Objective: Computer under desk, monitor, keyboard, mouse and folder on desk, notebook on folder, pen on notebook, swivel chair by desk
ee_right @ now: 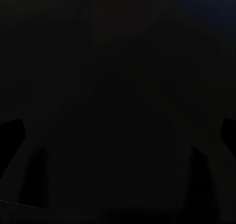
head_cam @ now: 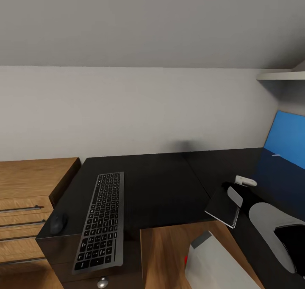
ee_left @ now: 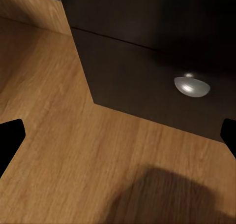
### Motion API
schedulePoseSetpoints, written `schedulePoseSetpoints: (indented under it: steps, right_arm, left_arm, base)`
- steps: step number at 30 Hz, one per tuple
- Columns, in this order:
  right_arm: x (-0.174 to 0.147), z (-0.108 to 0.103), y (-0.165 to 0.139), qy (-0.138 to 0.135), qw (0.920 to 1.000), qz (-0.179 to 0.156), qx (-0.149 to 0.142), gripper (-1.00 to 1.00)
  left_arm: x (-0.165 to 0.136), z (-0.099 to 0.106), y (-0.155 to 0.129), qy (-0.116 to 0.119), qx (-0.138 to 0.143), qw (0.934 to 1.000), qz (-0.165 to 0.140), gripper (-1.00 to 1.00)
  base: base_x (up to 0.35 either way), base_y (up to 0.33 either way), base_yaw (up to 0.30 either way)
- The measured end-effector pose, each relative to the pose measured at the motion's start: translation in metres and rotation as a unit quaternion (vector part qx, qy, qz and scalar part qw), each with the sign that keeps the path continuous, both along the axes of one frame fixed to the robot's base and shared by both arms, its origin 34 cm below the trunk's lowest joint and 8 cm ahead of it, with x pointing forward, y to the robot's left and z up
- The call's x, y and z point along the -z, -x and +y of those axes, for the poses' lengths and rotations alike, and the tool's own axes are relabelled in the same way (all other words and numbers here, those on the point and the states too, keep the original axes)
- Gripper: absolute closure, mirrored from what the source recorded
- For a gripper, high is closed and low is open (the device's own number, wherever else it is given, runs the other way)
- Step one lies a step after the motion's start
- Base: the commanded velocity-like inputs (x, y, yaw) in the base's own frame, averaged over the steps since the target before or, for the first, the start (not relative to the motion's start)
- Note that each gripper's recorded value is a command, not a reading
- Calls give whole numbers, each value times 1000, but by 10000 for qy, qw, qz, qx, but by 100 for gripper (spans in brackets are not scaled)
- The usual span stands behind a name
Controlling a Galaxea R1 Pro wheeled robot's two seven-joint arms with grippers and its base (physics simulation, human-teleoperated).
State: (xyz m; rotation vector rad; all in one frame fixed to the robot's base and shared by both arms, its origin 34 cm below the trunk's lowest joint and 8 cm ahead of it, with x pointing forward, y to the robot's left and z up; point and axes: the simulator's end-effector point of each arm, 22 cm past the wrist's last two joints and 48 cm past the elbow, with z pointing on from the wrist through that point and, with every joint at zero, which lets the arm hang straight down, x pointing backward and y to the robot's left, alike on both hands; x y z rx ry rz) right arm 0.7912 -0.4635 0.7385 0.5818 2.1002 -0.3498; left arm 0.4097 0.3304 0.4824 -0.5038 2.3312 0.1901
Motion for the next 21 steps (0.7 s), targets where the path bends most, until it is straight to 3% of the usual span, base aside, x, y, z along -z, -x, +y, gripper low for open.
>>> schedulePoseSetpoints:
  steps: [7, 21]
  right_arm:
    - [3, 2, 1, -24, 10000, 91, -32, -100]
    - [3, 4, 1, -25, 9999, 100, -46, -100]
  left_arm:
    - [0, 0, 0, -1, 5, 10000, -2, -100]
    - [0, -1, -1, 2, 19, 10000, -9, -100]
  base:
    - [-19, 0, 0]
    - [-122, 58, 0]
